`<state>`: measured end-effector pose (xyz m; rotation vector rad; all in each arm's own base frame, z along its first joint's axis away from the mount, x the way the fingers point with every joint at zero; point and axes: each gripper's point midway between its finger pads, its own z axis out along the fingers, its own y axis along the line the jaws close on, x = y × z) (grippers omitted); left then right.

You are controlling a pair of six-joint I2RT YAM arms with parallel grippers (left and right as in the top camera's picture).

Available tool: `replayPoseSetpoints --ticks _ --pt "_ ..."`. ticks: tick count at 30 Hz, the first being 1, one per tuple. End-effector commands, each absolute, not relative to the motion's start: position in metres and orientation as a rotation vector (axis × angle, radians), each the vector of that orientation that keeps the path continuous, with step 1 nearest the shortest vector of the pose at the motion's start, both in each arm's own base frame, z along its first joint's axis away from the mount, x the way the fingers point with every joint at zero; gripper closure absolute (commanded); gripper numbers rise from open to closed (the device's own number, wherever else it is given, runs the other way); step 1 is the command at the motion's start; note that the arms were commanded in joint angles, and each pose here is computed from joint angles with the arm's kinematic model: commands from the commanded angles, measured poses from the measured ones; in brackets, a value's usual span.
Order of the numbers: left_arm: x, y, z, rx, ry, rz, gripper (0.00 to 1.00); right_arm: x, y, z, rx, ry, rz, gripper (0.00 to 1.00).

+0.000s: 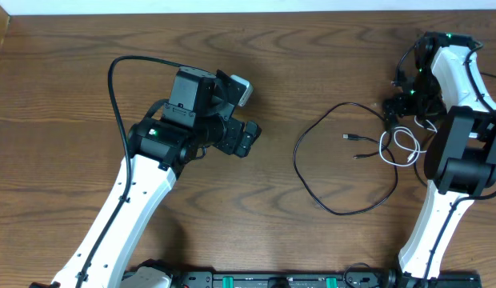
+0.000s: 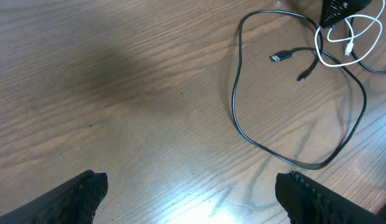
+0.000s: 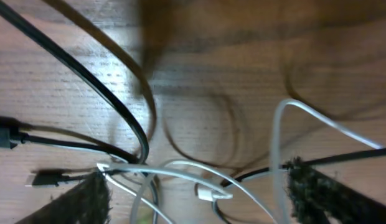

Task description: Untangle cables

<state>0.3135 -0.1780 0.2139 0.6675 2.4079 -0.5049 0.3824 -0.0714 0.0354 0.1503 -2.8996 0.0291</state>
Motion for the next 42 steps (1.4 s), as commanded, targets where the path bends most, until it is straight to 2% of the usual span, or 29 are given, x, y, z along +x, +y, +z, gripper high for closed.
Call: replayPoseSetpoints --ticks 1,4,7,8,14,19,20,25,28,31,34,37,42 --pt "0.316 -0.176 0.218 0.653 2.403 -0.494 0.09 0.380 -0.071 0.036 0.182 -2.891 0.030 0.36" --pt "0.316 -0.176 0.218 0.653 2.403 -0.494 0.09 0.381 -0.070 0.036 0.178 -2.891 0.029 0.61" --pt "0.316 -0.176 0.218 0.653 2.403 -0.494 0.09 0.380 -0.066 0.036 0.174 -2.894 -0.011 0.97" --pt "0.316 -0.176 0.218 0.653 2.403 -0.494 0.09 0.381 -0.062 0.036 0.171 -2.898 -0.043 0.99" --pt "0.316 -0.176 0.218 0.653 2.403 -0.494 0.09 0.401 -0.032 0.076 0.159 -2.977 -0.295 0.99" --pt "0.316 -0.176 0.218 0.653 2.403 -0.494 0.09 0.437 -0.017 0.164 0.209 -3.209 -0.431 0.99" --pt "0.316 -0.176 0.218 0.653 2.403 -0.494 0.09 0.446 -0.015 0.193 0.239 -3.306 -0.437 0.99" --pt "0.316 -0.176 0.218 0.653 2.403 -0.494 0.09 0.453 0.003 0.279 0.273 -3.538 -0.606 0.99" --pt "0.316 -0.176 0.218 0.653 2.403 -0.494 0.09 0.454 -0.008 0.319 0.131 -3.684 -0.536 0.99" --pt "0.316 -0.176 0.218 0.653 2.403 -0.494 0.09 0.454 -0.018 0.366 0.137 -3.861 -0.484 0.99" --pt "0.316 -0.176 0.218 0.653 2.403 -0.494 0.09 0.456 -0.041 0.401 0.034 -4.022 -0.252 0.99" --pt "0.316 -0.176 0.218 0.653 2.403 -0.494 0.09 0.460 -0.056 0.401 -0.041 -4.037 -0.081 0.99" --pt "0.316 -0.176 0.218 0.653 2.403 -0.494 0.09 0.490 -0.067 0.358 -0.084 -3.961 -0.034 0.99"
